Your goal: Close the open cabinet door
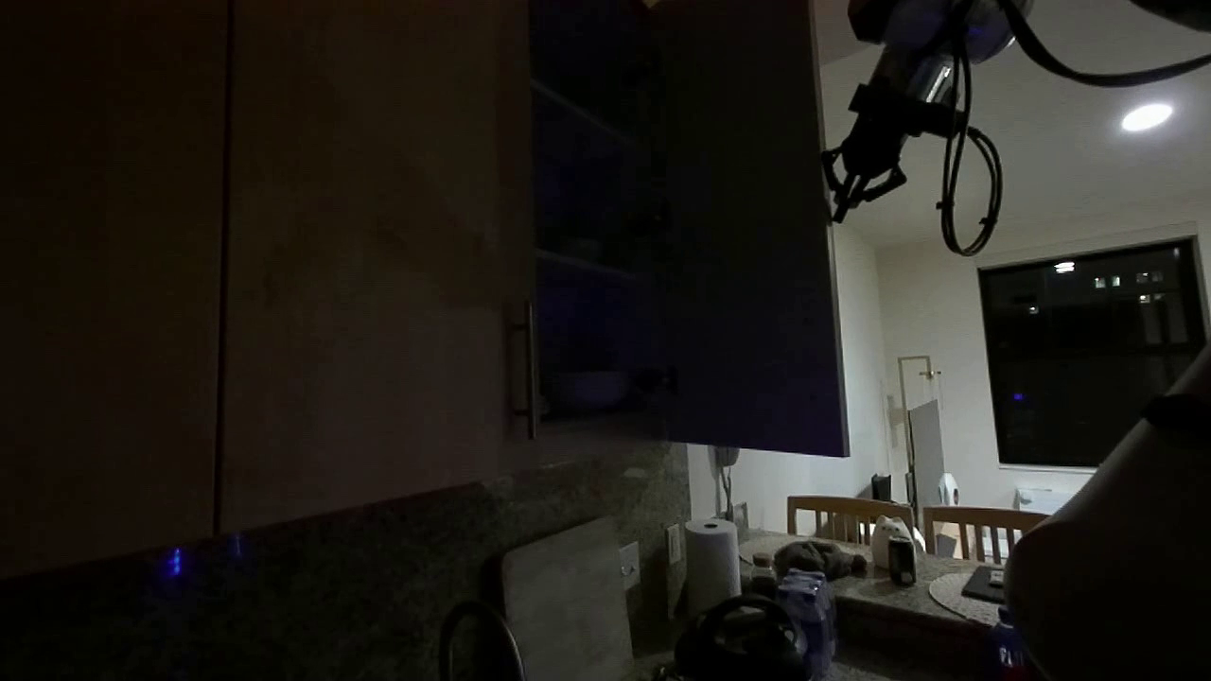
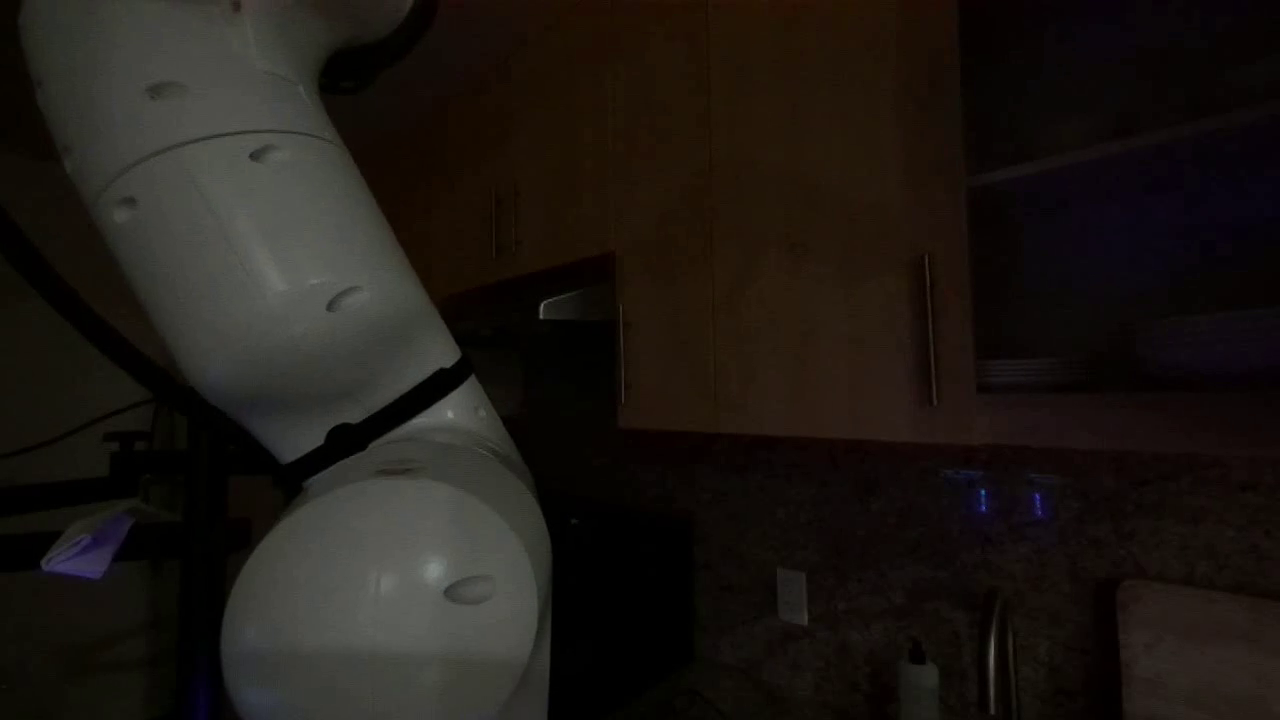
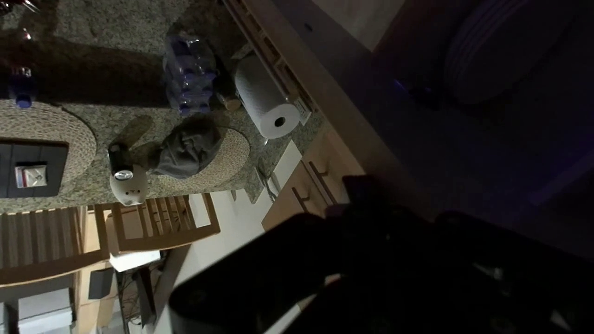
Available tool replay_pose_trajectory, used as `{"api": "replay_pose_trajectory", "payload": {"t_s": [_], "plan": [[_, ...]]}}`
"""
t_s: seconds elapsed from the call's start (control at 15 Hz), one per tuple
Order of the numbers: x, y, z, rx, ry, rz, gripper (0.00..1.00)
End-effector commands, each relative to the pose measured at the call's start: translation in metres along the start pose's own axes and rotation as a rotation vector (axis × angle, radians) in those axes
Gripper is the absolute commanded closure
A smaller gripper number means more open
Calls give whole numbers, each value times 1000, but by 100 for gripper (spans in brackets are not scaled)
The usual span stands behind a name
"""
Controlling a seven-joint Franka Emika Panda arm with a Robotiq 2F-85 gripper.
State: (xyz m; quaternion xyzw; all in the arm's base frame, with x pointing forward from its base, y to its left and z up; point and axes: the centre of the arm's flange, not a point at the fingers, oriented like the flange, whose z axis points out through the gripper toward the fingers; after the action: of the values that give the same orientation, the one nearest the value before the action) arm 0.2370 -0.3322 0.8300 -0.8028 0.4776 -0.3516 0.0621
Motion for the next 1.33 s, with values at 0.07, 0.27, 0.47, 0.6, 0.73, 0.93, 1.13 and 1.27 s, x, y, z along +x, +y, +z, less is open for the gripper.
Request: {"api": "replay_pose_trajectory", "payload": {"t_s": [0.07,0.27,0.47,0.6,0.73,0.93,1.13,1.27], "plan": [[-33,-55,15,-6,76,-61,100],[-54,-80,10,-22,92,-103,100],[-77,-110,6,2,104,-156,100],[-93,-130,7,19,112,-196,100],[-109,-152,6,42,119,-240,100],[-137,-198,7,92,143,-315,100],[-154,-247,19,132,177,-373,100],[-161,-278,31,137,193,-399,100]]}}
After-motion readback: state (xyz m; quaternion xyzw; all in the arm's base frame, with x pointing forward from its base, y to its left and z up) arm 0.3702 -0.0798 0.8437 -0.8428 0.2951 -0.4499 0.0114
